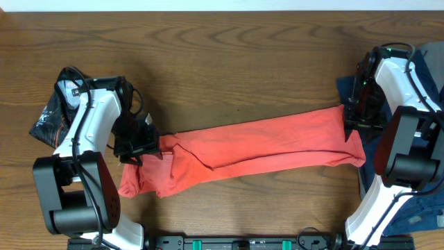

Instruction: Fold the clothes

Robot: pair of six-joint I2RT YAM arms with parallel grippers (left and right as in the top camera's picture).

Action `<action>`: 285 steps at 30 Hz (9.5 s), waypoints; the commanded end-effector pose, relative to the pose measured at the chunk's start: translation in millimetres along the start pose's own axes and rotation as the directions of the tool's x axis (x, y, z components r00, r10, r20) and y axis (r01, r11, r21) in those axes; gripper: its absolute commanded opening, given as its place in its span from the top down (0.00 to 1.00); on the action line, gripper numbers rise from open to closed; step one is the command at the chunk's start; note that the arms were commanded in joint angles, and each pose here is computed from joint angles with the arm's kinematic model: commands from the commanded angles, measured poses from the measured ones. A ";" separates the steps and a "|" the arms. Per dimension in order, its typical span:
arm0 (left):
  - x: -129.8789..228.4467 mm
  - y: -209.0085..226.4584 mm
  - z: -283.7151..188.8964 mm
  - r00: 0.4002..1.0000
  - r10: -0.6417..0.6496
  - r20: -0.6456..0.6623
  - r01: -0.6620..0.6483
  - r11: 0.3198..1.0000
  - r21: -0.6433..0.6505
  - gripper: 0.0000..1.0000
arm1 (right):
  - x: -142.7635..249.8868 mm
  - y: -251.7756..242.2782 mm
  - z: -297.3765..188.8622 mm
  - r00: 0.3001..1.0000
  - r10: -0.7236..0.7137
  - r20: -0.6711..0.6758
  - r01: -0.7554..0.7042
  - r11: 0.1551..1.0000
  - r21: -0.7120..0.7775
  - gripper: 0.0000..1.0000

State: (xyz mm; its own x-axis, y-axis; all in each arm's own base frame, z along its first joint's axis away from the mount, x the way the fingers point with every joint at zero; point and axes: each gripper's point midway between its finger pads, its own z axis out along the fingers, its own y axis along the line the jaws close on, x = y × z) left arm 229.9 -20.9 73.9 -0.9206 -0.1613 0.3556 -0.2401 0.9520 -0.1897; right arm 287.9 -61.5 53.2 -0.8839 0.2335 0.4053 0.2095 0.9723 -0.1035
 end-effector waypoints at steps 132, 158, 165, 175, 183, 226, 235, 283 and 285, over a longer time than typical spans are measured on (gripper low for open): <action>-103.5 63.7 28.7 0.852 -0.172 0.495 0.255 0.961 -0.105 0.23 | -9.5 26.0 -8.6 0.991 -0.108 0.082 0.124 0.964 -0.234 0.47; -71.2 9.7 -59.8 0.798 -0.046 0.600 0.025 0.999 0.043 0.02 | -9.0 145.7 61.0 0.883 -0.392 0.259 0.465 0.809 -0.360 0.38; -69.3 10.0 -58.4 0.804 -0.048 0.593 0.028 0.999 0.043 0.02 | -14.3 129.4 69.4 0.917 -0.336 0.213 0.382 0.894 -0.235 0.88; -64.3 10.9 -54.7 0.819 -0.052 0.572 0.034 0.999 0.042 0.02 | -52.5 48.5 23.5 0.962 -0.060 0.268 0.067 0.998 -0.015 0.99; -63.3 11.0 -54.1 0.821 -0.052 0.568 0.035 0.999 0.042 0.02 | -50.2 39.9 -19.8 0.961 -0.042 0.275 0.048 0.999 -0.013 0.99; -55.1 12.6 -48.4 0.843 -0.059 0.535 0.045 0.998 0.038 0.02 | 29.2 284.1 -21.8 0.800 -0.395 0.451 0.392 0.914 0.105 0.44; -55.1 12.6 -48.4 0.843 -0.059 0.535 0.045 0.998 0.038 0.02 | 5.0 239.9 -29.4 0.847 -0.259 0.465 0.216 0.965 0.146 0.39; -52.9 13.0 -47.0 0.848 -0.061 0.526 0.048 0.998 0.037 0.02 | 17.1 252.7 -73.7 0.705 -0.434 0.561 0.508 0.861 0.028 0.65; -52.9 13.0 -47.0 0.848 -0.061 0.526 0.048 0.998 0.037 0.02 | 17.9 245.8 -65.2 0.727 -0.433 0.532 0.487 0.872 0.045 0.66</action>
State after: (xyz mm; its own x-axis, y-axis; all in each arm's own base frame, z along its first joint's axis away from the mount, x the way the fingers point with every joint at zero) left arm 289.0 11.8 93.8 -0.9251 -0.3433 -0.1626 -0.3077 0.9282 -0.2091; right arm 343.3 199.6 91.1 -0.9515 -0.2810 -0.1254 -0.2992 0.9402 0.1627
